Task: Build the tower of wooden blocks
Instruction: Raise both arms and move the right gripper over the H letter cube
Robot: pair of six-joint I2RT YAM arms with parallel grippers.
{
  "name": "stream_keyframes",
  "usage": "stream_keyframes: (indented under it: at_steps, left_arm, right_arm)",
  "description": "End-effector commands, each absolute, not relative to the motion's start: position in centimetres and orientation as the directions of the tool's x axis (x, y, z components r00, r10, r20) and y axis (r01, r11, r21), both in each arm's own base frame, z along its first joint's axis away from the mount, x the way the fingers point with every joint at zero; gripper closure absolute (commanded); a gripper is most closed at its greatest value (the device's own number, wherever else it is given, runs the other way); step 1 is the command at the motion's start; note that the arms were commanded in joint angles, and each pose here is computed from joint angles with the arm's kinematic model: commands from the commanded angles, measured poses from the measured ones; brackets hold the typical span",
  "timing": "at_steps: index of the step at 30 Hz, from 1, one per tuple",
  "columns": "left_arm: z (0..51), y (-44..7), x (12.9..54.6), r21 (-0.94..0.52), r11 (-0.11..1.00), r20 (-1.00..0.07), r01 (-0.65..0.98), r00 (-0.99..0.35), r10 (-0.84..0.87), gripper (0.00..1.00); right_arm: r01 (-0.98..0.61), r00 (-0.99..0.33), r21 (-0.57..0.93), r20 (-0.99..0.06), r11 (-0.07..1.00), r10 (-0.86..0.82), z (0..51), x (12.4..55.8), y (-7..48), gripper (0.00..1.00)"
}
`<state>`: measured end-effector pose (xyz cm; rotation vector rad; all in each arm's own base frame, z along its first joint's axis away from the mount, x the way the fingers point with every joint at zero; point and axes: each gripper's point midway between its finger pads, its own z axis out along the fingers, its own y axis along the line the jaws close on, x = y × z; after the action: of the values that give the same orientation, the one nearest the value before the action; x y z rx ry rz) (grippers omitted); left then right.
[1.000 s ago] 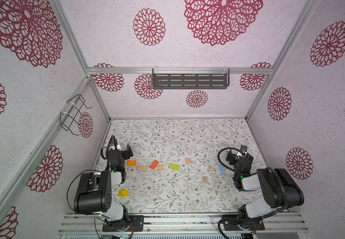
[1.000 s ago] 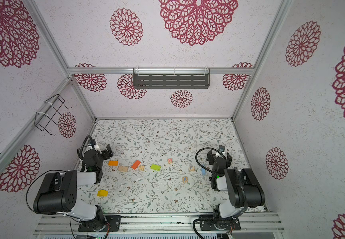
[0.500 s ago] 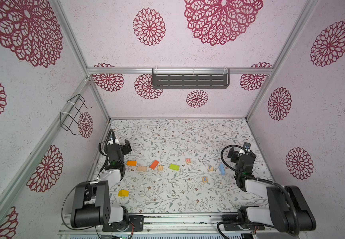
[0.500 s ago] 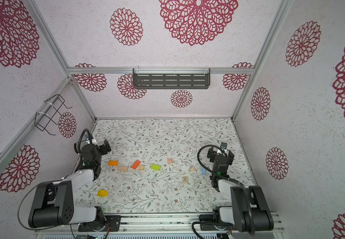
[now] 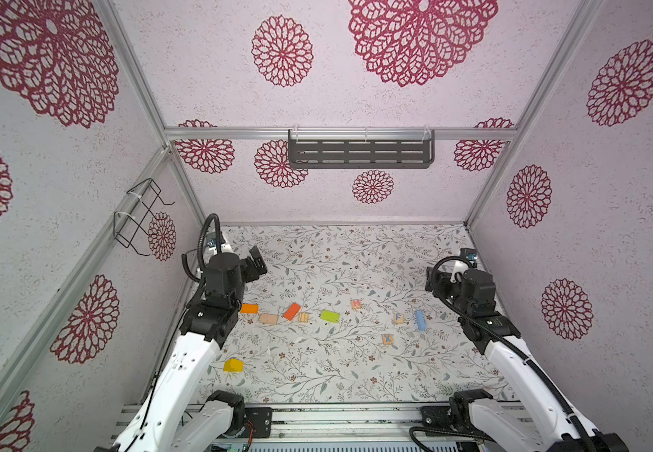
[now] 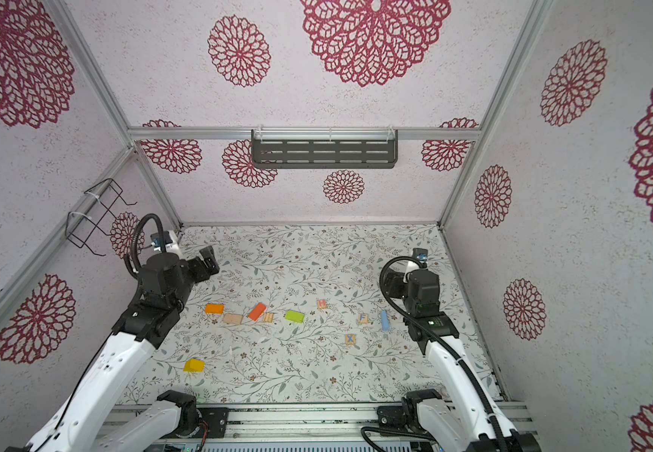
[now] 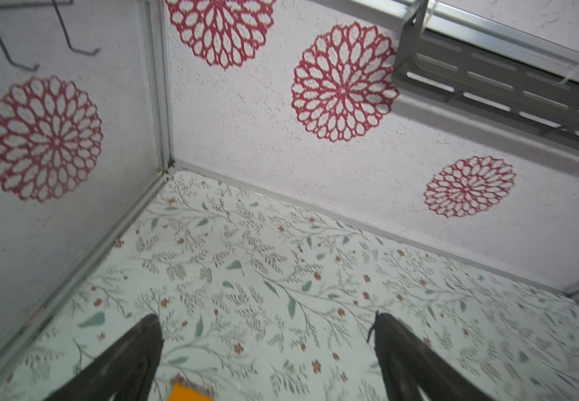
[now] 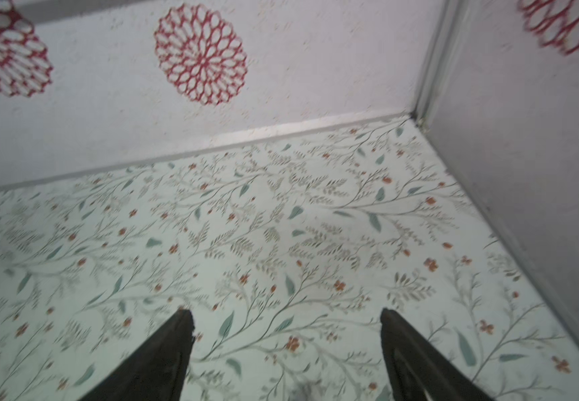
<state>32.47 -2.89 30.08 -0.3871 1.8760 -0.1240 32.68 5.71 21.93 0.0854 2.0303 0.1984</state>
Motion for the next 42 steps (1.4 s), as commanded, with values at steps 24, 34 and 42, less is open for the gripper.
stream_keyframes:
  at_steps: [24, 34, 42]
  left_arm:
    - [20.6, -8.5, 30.7, -0.331, 0.915, -0.726, -0.230, -0.557, -0.403, 0.03]
    - [15.5, -8.5, 33.7, -0.245, 0.918, -0.671, -0.313, -0.628, -0.394, 0.03]
    - [15.1, -8.2, 33.3, -0.272, 0.910, -0.690, -0.312, -0.597, -0.410, 0.03]
  right_arm:
    - [-0.241, -0.808, 0.136, -0.576, 0.961, -0.121, 13.7, 32.1, 18.6, 0.30]
    - [-0.311, -0.840, 0.094, -0.493, 0.946, -0.227, 10.5, 35.8, 23.8, 0.31]
    - [-0.346, -0.854, 0.098, -0.444, 0.933, -0.270, 8.5, 36.2, 26.7, 0.37]
